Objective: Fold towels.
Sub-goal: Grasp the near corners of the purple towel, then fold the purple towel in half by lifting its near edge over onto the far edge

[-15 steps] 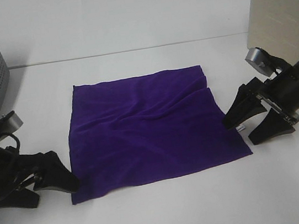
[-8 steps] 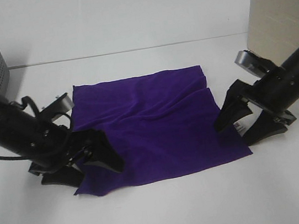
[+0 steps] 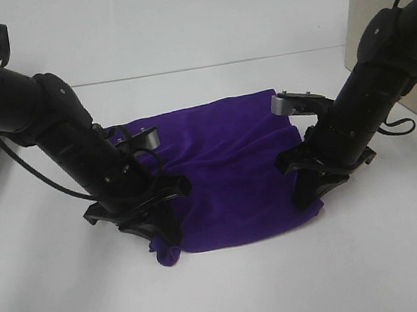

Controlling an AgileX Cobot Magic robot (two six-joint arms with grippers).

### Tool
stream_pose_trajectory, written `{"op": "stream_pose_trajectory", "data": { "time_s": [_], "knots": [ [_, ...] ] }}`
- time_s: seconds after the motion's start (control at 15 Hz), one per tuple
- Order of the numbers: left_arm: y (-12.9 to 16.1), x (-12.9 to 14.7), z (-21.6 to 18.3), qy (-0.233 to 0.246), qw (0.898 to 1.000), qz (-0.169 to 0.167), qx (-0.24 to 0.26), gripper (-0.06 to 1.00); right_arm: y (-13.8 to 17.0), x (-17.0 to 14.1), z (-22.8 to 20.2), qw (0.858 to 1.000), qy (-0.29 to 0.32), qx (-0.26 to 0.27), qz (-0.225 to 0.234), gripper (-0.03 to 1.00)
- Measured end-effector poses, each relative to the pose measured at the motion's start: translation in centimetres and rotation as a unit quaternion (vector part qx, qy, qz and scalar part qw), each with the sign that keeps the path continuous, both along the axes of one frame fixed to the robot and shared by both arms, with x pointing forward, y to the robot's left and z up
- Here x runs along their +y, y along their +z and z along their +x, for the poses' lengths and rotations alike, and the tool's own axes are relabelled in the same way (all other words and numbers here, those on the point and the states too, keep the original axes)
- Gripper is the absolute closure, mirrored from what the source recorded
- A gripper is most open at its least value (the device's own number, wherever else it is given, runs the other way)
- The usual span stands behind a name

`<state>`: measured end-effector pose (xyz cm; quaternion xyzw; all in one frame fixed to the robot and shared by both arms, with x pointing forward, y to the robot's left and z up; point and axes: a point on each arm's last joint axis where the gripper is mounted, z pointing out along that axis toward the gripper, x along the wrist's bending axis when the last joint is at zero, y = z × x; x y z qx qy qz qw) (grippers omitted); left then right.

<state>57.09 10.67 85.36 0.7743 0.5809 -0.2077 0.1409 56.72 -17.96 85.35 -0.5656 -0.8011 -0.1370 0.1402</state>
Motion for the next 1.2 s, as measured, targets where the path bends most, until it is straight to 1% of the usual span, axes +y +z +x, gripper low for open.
{"op": "stream_pose_trajectory", "data": {
  "time_s": [0.07,0.2,0.33,0.4,0.47,0.53,0.67,0.73,0.87,1.0,1.07,1.13,1.2],
  "knots": [
    [-0.1,0.0,0.0,-0.003,1.000,0.003,-0.001,0.92,0.1,0.1,0.1,1.000,0.001,0.003,0.002,0.94],
    [0.0,0.1,-0.2,-0.018,1.000,0.009,0.005,0.93,0.3,0.2,0.2,1.000,-0.007,0.010,0.005,0.94],
    [0.3,0.4,-0.7,-0.052,0.998,0.022,0.018,0.93,0.9,0.2,-0.3,0.999,-0.009,0.030,0.010,0.94],
    [0.8,0.6,-0.9,-0.071,0.997,0.032,0.016,0.93,1.5,0.3,-0.9,0.999,-0.009,0.043,0.012,0.94],
    [1.7,0.7,-1.2,-0.085,0.996,0.037,0.016,0.93,2.9,0.4,-1.4,0.999,-0.013,0.048,0.018,0.94],
    [3.5,0.9,-1.4,-0.094,0.995,0.040,0.011,0.93,4.9,0.5,-1.9,0.998,-0.023,0.052,0.029,0.94],
    [7.1,1.3,-2.0,-0.091,0.995,0.045,-0.002,0.94,9.0,0.6,-3.1,0.997,-0.032,0.049,0.049,0.94],
    [8.7,1.5,-2.2,-0.086,0.995,0.046,-0.020,0.94,10.7,0.5,-3.5,0.997,-0.034,0.034,0.058,0.94],
    [11.1,2.0,-1.9,-0.067,0.995,0.041,-0.059,0.94,13.0,0.6,-2.9,0.997,-0.035,-0.011,0.066,0.94],
    [12.5,2.9,0.1,-0.025,0.993,0.032,-0.113,0.94,15.1,0.9,-0.4,0.993,-0.041,-0.088,0.068,0.94],
    [13.0,3.3,1.2,-0.004,0.990,0.029,-0.140,0.94,15.8,1.2,1.1,0.990,-0.043,-0.119,0.069,0.94],
    [13.2,3.6,2.9,0.019,0.984,0.027,-0.177,0.94,16.2,1.6,3.6,0.985,-0.044,-0.155,0.065,0.94],
    [13.0,3.6,3.9,0.025,0.979,0.030,-0.200,0.94,15.7,1.8,5.1,0.983,-0.044,-0.168,0.059,0.94]
  ]
}}
